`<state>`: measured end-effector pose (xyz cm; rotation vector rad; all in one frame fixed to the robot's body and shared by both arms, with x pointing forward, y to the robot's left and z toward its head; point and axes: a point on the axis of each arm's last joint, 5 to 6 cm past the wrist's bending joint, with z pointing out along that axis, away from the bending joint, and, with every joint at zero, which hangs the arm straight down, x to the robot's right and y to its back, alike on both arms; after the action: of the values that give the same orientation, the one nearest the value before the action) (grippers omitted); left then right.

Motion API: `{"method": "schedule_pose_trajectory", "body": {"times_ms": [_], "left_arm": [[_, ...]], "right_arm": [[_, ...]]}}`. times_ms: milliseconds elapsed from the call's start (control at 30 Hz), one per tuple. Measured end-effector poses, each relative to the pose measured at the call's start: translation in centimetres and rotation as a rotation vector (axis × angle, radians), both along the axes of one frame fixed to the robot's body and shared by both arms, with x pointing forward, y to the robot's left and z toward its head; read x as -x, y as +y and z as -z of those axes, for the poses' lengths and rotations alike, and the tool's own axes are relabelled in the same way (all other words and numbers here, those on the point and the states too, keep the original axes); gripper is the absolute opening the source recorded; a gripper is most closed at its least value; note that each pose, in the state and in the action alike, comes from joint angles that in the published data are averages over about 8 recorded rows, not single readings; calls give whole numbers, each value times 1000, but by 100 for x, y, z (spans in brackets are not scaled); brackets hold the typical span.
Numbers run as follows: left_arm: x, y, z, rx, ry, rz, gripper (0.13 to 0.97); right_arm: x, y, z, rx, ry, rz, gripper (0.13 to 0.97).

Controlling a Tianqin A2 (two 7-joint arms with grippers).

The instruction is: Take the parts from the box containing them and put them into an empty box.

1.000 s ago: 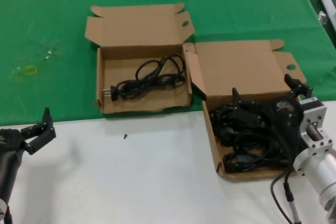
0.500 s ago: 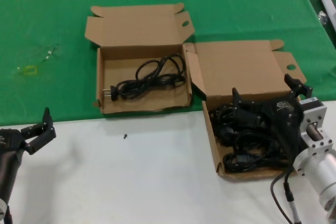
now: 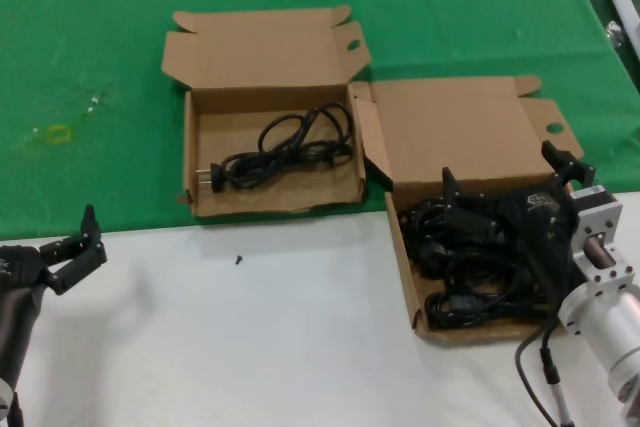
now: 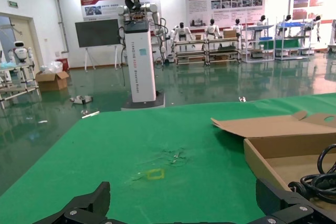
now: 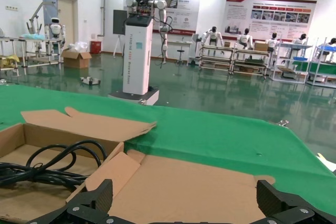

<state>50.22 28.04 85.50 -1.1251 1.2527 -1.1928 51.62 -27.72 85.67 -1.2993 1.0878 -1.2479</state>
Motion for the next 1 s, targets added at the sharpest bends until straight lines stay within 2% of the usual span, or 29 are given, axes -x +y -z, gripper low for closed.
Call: {"method": "schedule_pose_trajectory", "body": {"times_ms": [1000], "left_arm": [[0,0,0,0,0,0,966]], "right_arm": [[0,0,0,0,0,0,966]]}}
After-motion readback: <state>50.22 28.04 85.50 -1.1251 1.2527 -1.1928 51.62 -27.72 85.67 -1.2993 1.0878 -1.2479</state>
